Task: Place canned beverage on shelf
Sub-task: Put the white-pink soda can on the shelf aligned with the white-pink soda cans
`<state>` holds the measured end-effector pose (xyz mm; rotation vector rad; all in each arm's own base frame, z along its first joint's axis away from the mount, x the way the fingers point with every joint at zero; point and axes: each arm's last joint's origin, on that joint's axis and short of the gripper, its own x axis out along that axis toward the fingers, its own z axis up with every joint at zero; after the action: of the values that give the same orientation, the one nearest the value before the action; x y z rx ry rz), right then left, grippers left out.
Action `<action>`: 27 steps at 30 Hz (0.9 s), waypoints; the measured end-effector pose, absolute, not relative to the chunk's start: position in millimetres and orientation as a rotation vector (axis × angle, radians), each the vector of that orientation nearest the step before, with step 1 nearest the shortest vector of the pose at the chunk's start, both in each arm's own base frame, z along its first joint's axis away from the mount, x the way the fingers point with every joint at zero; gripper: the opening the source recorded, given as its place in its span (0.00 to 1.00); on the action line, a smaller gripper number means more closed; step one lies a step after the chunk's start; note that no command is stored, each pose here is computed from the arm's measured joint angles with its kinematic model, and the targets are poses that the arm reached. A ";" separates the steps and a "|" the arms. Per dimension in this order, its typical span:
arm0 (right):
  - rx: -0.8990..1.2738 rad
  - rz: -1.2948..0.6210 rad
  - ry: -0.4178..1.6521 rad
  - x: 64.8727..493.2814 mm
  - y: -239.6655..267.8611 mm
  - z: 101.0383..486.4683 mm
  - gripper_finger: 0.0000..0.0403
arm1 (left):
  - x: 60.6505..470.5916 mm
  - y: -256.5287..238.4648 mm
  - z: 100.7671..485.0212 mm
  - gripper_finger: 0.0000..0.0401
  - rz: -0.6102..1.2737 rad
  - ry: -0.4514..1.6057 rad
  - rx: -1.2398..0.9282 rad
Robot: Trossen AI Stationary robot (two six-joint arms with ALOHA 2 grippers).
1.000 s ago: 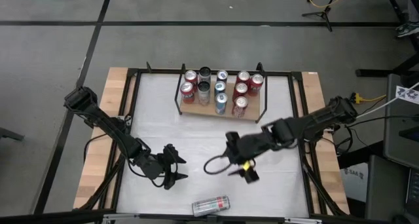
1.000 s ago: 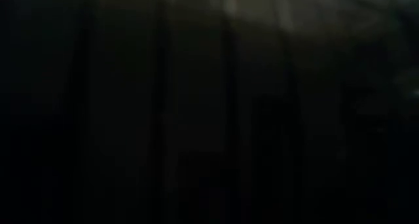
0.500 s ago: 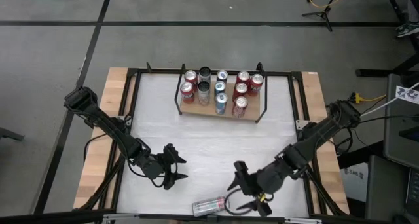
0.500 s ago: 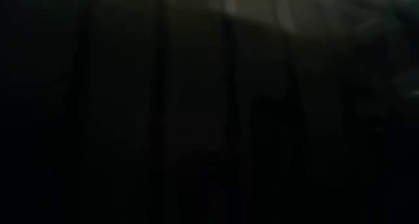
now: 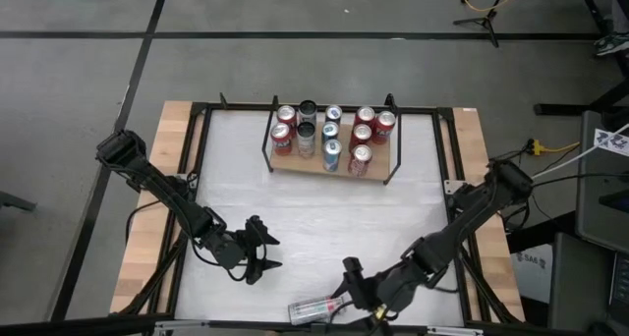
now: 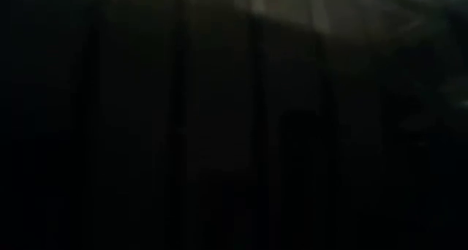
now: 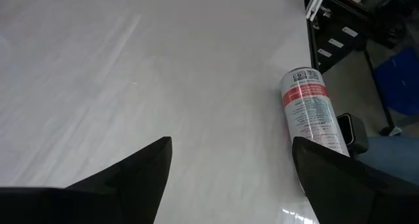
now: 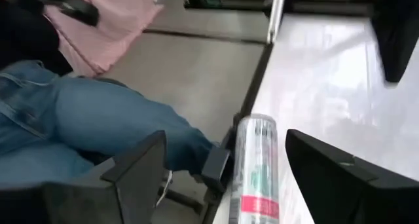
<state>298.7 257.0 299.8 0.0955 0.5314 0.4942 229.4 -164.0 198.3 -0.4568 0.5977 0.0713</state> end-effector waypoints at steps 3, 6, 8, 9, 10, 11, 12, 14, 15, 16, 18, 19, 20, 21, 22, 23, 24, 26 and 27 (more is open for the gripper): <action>0.105 0.474 0.576 304.5 261.6 284.5 0.75 | 229.4 -164.0 198.3 0.77 0.072 0.597 -0.456; 0.108 0.462 0.607 308.7 265.2 272.5 0.75 | 229.4 -164.0 198.3 0.77 0.071 0.597 -0.455; 0.101 0.458 0.622 310.9 267.1 265.8 0.75 | 229.4 -164.0 198.3 0.77 0.069 0.597 -0.445; 0.097 0.456 0.630 311.9 268.0 262.6 0.75 | 229.4 -164.0 198.3 0.77 0.067 0.597 -0.439; 0.094 0.454 0.637 312.9 268.9 259.3 0.75 | 229.4 -164.0 198.3 0.77 0.065 0.597 -0.435; 0.090 0.453 0.643 313.7 269.6 256.5 0.75 | 229.4 -164.0 198.3 0.77 0.065 0.597 -0.433; 0.087 0.451 0.650 314.6 270.4 253.6 0.75 | 229.4 -164.0 198.3 0.77 0.065 0.597 -0.433; 0.082 0.448 0.660 316.1 271.7 248.5 0.75 | 229.4 -164.0 198.4 0.77 0.065 0.597 -0.433; 0.085 0.447 0.663 316.9 272.4 246.4 0.75 | 229.3 -164.0 198.4 0.77 0.064 0.598 -0.433; 0.091 0.442 0.668 317.6 273.0 244.2 0.75 | 229.4 -164.0 198.4 0.77 0.064 0.598 -0.433; 0.117 0.436 0.669 320.1 275.4 239.4 0.75 | 229.4 -164.0 198.4 0.77 0.064 0.598 -0.433; 0.131 0.434 0.667 321.4 277.0 237.0 0.75 | 229.4 -164.0 198.4 0.77 0.063 0.598 -0.434; 0.140 0.435 0.665 322.7 278.2 234.7 0.75 | 229.3 -164.0 198.4 0.77 0.063 0.598 -0.433; 0.142 0.437 0.664 323.9 279.4 232.0 0.75 | 229.3 -164.0 198.4 0.77 0.063 0.598 -0.434; 0.142 0.444 0.671 324.5 280.2 229.7 0.75 | 229.3 -164.0 198.4 0.77 0.063 0.598 -0.433; 0.137 0.443 0.678 325.1 280.8 226.6 0.75 | 229.3 -164.0 198.4 0.77 0.063 0.598 -0.434; 0.134 0.442 0.684 325.6 281.2 224.3 0.75 | 229.3 -164.0 198.4 0.77 0.063 0.598 -0.434; 0.122 0.429 0.694 326.7 281.7 218.8 0.75 | 229.3 -164.0 198.4 0.77 0.063 0.598 -0.433; 0.117 0.421 0.697 327.3 282.0 216.3 0.75 | 229.3 -164.0 198.4 0.77 0.063 0.598 -0.433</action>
<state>327.3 282.0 216.3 0.1169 0.6975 0.4212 229.3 -164.0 198.4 -0.4334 0.5983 0.0632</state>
